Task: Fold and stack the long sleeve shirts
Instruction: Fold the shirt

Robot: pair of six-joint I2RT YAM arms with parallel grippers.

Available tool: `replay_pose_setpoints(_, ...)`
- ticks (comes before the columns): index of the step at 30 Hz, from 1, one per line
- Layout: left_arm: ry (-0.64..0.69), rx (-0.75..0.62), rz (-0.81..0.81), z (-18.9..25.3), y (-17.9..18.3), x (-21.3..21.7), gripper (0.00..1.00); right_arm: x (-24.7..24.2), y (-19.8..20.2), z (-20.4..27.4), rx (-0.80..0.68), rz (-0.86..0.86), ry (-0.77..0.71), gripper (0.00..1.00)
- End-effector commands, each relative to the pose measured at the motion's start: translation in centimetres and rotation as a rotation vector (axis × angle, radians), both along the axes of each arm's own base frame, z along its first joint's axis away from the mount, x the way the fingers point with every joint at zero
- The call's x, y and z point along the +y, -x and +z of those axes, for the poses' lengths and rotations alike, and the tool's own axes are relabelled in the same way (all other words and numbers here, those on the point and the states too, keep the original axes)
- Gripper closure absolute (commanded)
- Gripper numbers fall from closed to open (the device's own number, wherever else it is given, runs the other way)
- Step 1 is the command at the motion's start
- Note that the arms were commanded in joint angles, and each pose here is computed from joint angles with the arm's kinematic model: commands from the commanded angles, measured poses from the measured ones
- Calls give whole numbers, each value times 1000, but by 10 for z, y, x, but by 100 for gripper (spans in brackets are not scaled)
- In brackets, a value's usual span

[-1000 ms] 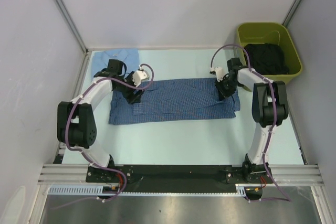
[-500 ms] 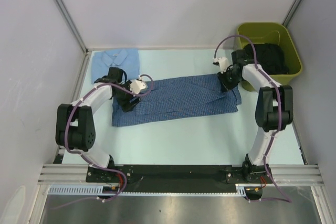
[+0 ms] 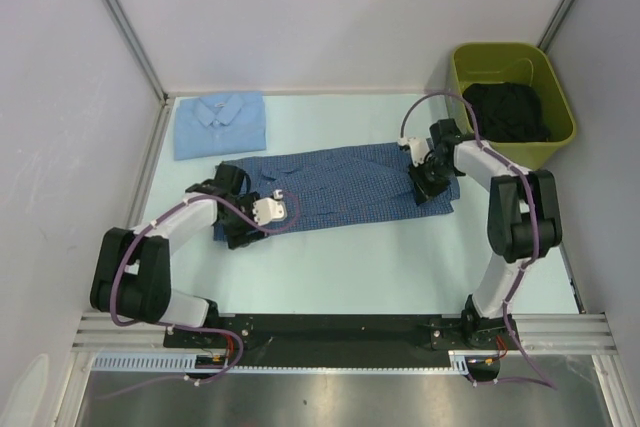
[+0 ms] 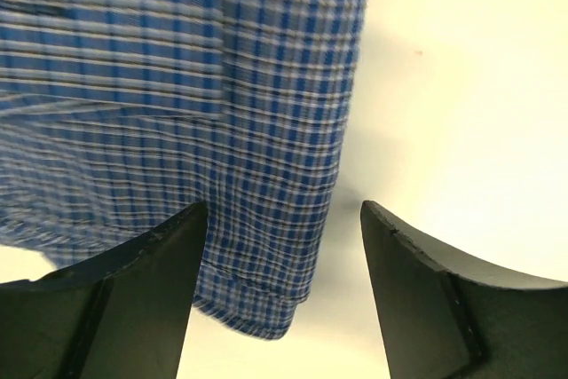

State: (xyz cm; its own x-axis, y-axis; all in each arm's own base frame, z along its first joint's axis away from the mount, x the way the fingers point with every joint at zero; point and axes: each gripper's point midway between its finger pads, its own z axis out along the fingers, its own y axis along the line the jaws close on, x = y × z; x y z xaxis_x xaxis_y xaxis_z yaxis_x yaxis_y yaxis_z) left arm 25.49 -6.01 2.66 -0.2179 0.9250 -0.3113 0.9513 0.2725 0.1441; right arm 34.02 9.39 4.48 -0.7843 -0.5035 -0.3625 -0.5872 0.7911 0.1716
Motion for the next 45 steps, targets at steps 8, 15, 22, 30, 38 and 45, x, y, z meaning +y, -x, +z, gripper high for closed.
replay_pose_setpoints(8,-93,9,-61,-21,15,15,82,4,-74,-52,-118,84,174,78)
replay_pose_setpoints(15,-61,139,-139,-16,62,-22,96,24,-149,-63,-262,173,259,79)
replay_pose_setpoints(22,-27,261,-224,-19,101,-82,100,58,-233,-29,-533,220,276,78)
replay_pose_setpoints(30,33,417,-354,-22,139,-199,100,101,-276,-1,-706,262,250,76)
replay_pose_setpoints(38,143,456,-448,-18,159,-299,100,119,-266,-9,-703,273,201,76)
replay_pose_setpoints(45,186,453,-519,-24,178,-352,100,137,-262,-3,-727,312,113,76)
